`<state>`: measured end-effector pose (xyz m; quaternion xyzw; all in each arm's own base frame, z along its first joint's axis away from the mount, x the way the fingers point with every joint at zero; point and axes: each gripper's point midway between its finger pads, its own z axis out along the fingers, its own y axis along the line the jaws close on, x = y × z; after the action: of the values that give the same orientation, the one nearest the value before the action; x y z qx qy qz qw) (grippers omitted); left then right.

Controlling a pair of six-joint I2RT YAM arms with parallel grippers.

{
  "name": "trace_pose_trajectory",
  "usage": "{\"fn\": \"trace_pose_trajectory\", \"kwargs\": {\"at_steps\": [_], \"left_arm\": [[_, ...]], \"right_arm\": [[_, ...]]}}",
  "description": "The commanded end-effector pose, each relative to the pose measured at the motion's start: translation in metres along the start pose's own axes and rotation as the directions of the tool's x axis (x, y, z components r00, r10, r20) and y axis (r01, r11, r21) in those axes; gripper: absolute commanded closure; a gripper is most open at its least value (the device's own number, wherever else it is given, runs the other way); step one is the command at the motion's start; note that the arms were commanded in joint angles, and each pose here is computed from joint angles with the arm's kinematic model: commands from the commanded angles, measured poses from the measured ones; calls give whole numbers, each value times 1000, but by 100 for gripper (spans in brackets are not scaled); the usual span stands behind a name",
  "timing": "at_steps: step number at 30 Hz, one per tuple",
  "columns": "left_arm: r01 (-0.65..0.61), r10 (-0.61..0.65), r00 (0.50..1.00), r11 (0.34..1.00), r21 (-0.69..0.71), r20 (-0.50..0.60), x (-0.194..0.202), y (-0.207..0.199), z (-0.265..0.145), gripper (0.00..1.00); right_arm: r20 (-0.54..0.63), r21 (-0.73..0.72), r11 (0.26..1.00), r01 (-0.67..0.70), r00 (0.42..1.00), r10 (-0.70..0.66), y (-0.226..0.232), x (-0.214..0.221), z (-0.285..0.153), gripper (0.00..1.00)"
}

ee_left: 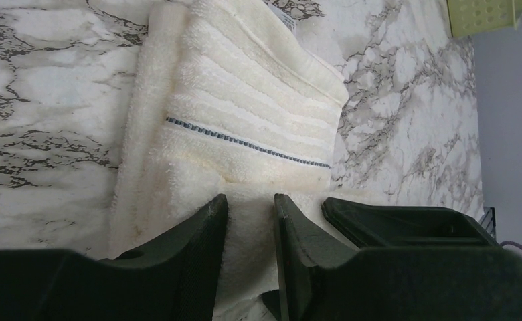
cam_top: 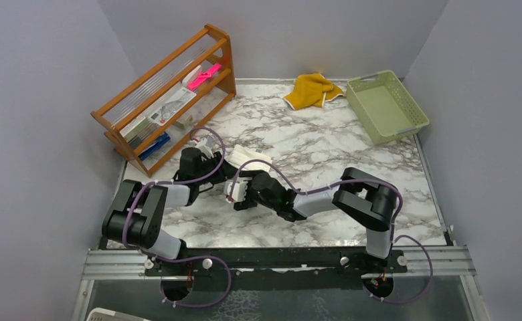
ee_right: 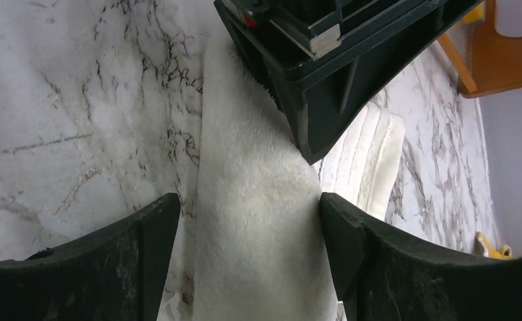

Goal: Roll the towels
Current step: Roll the towel at the center of the board.

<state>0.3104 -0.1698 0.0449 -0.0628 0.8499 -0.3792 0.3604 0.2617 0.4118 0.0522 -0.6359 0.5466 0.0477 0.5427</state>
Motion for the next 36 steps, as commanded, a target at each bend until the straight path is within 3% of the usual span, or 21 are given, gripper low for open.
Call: {"fn": "trace_pose_trajectory", "kwargs": {"at_steps": [1,4,13,21,25,29,31,36], "left_arm": [[-24,22,999,996,-80,-34,9,16,-7,65],[-41,39,999,996,-81,-26,5,13,-10,65],[-56,58,997,996,-68,41,-29,-6,-21,64],[-39,72,969,989,-143,234,-97,-30,-62,59],[-57,84,965,992,-114,249,-100,-43,-73,58],[-60,69,974,997,-49,217,-84,-49,-73,58],[-46,49,976,999,-17,210,-76,-50,-71,58],[-22,19,984,1000,14,179,-60,-46,-65,58]], "right_arm": [[-111,-43,998,-51,993,46,16,21,9,26],[-144,-58,994,-93,986,84,17,27,11,34],[-222,-82,964,-253,948,230,16,43,4,80],[-200,-221,852,-475,877,438,22,26,-15,83],[-195,-385,680,-623,776,600,18,7,-28,84],[-249,-492,445,-748,611,752,-1,1,-40,89],[-289,-533,323,-782,528,799,-8,1,-43,99],[-423,-566,35,-823,328,845,-11,5,-46,99]]}}
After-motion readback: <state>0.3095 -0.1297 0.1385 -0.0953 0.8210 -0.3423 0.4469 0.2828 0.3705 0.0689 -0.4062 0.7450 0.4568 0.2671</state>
